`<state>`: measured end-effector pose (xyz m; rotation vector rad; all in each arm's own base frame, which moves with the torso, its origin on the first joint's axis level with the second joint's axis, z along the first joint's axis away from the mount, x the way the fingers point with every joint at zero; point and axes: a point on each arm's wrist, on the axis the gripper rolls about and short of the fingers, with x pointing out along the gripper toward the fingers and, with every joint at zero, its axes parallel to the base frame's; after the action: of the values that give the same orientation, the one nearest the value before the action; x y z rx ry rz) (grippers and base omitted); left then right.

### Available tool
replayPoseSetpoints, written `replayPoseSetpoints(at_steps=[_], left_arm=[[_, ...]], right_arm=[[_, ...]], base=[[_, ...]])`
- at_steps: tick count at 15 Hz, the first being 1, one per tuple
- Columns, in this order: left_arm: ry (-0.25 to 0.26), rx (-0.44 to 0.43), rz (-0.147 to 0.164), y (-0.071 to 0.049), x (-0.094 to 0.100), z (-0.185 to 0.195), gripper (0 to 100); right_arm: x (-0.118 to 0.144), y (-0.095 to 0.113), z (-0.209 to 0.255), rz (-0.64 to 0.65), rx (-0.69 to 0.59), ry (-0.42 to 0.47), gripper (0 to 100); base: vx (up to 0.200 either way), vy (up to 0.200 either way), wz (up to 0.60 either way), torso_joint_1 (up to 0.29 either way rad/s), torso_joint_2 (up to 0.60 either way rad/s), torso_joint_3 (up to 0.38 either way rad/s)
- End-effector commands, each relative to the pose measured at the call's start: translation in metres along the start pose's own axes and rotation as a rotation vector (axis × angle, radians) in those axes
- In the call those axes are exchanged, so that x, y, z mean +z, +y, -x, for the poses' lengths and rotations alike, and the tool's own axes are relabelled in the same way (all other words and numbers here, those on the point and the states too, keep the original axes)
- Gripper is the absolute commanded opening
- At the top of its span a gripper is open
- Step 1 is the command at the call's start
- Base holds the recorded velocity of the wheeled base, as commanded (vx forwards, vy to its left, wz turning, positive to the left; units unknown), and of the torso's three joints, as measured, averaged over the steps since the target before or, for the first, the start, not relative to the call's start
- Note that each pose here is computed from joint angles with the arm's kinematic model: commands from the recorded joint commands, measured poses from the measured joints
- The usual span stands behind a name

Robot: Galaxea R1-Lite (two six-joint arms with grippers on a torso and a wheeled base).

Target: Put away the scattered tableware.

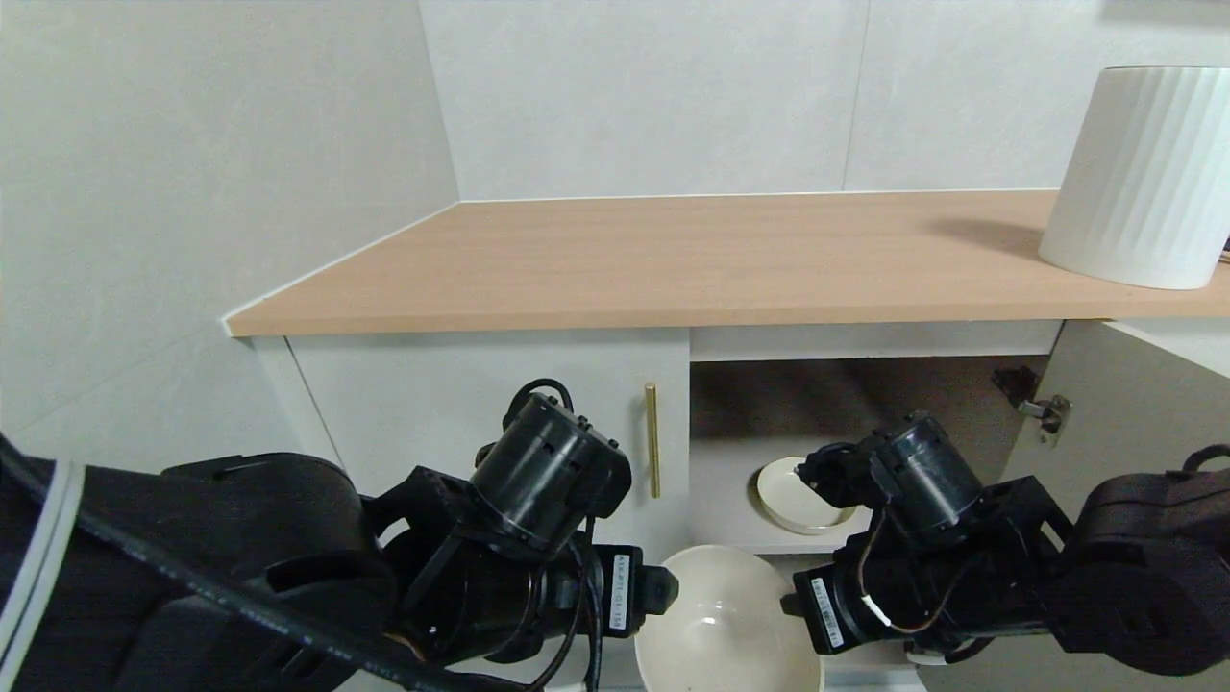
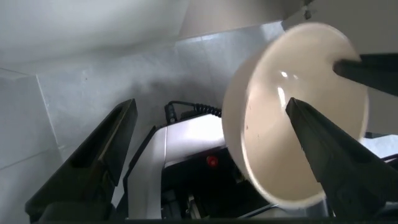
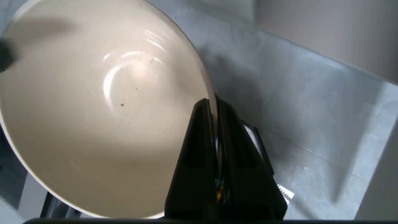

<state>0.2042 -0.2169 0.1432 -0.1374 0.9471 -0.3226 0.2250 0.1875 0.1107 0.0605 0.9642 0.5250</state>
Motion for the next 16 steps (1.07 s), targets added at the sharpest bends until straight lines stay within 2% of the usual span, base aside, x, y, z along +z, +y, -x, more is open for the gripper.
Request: replayPoseSetpoints(at_steps=[1, 6, 7, 10, 12, 14, 16], left_arm=[[-0.011, -0.006, 0.006, 0.001, 0.001, 0.004, 100], [-0.015, -0.008, 0.008, 0.001, 0.002, 0.006, 100], [-0.016, -0.009, 0.008, 0.001, 0.002, 0.006, 100], [-0.026, -0.016, 0.010, 0.001, 0.003, 0.010, 100], [-0.026, -0.016, 0.010, 0.001, 0.003, 0.010, 100], [-0.028, -0.018, 0.011, 0.001, 0.003, 0.011, 100], [-0.030, -0.019, 0.011, 0.001, 0.004, 0.012, 100]], right_arm=[[0.004, -0.021, -0.012, -0.053, -0.067, 0.017, 0], [0.025, -0.070, -0.046, -0.189, -0.216, 0.011, 0], [0.029, -0.079, -0.049, -0.233, -0.251, -0.012, 0], [0.043, -0.106, -0.058, -0.389, -0.288, -0.175, 0], [0.049, -0.116, -0.064, -0.451, -0.321, -0.261, 0], [0.049, -0.120, -0.070, -0.470, -0.335, -0.295, 0], [0.052, -0.133, -0.082, -0.489, -0.371, -0.327, 0]], base=[[0.000, 0.000, 0.00, 0.000, 0.00, 0.000], [0.000, 0.000, 0.00, 0.000, 0.00, 0.000], [0.000, 0.000, 0.00, 0.000, 0.00, 0.000], [0.000, 0.000, 0.00, 0.000, 0.00, 0.000], [0.000, 0.000, 0.00, 0.000, 0.00, 0.000], [0.000, 0.000, 0.00, 0.000, 0.00, 0.000], [0.000, 0.000, 0.00, 0.000, 0.00, 0.000]])
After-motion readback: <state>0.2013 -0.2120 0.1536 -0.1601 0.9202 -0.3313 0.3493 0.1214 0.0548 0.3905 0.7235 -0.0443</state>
